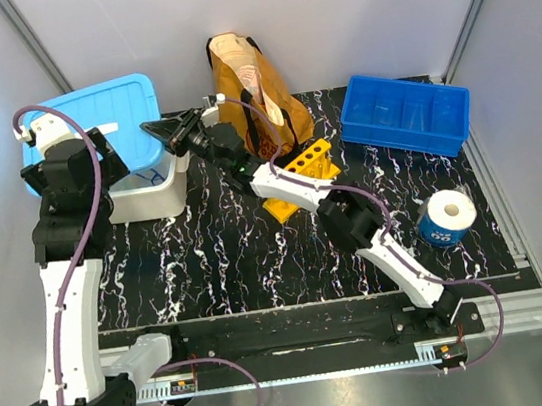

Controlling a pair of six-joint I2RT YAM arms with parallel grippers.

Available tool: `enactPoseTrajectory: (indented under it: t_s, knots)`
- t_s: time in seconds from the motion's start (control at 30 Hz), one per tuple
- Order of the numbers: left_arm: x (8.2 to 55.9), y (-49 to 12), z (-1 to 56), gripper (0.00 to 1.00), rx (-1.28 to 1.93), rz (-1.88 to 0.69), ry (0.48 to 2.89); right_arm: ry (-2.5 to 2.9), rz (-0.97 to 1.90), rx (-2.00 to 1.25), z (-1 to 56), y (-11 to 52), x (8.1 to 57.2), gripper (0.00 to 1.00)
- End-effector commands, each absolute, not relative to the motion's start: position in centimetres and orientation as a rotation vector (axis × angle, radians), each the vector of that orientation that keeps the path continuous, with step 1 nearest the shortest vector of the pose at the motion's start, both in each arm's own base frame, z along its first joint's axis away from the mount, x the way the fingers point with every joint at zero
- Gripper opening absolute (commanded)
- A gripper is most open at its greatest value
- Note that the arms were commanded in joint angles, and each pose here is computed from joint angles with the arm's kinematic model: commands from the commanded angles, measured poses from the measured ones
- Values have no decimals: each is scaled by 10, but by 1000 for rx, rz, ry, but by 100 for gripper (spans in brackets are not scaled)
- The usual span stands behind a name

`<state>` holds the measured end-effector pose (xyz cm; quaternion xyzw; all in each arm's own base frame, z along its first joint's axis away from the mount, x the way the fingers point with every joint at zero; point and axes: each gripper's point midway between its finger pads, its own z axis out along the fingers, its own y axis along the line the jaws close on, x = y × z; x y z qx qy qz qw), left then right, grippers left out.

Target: Organize the chemistry lab equipment

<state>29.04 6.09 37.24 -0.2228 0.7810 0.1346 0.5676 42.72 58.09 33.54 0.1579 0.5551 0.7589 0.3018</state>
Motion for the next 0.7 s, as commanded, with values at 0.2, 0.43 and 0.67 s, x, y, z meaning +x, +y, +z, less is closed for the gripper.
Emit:
enactPoseTrajectory:
  t_s: [0.2,0.43,0.67]
  knots:
    - [275,68,417,99,-497,314,1663,1527,2043,573,322,600,446,0]
    - [287,64,402,99,-479,305,1700,1588,1962,640,292,600,449,0]
    - [291,63,394,99,-468,305,1715,1589,1913,730,277,596,463,0]
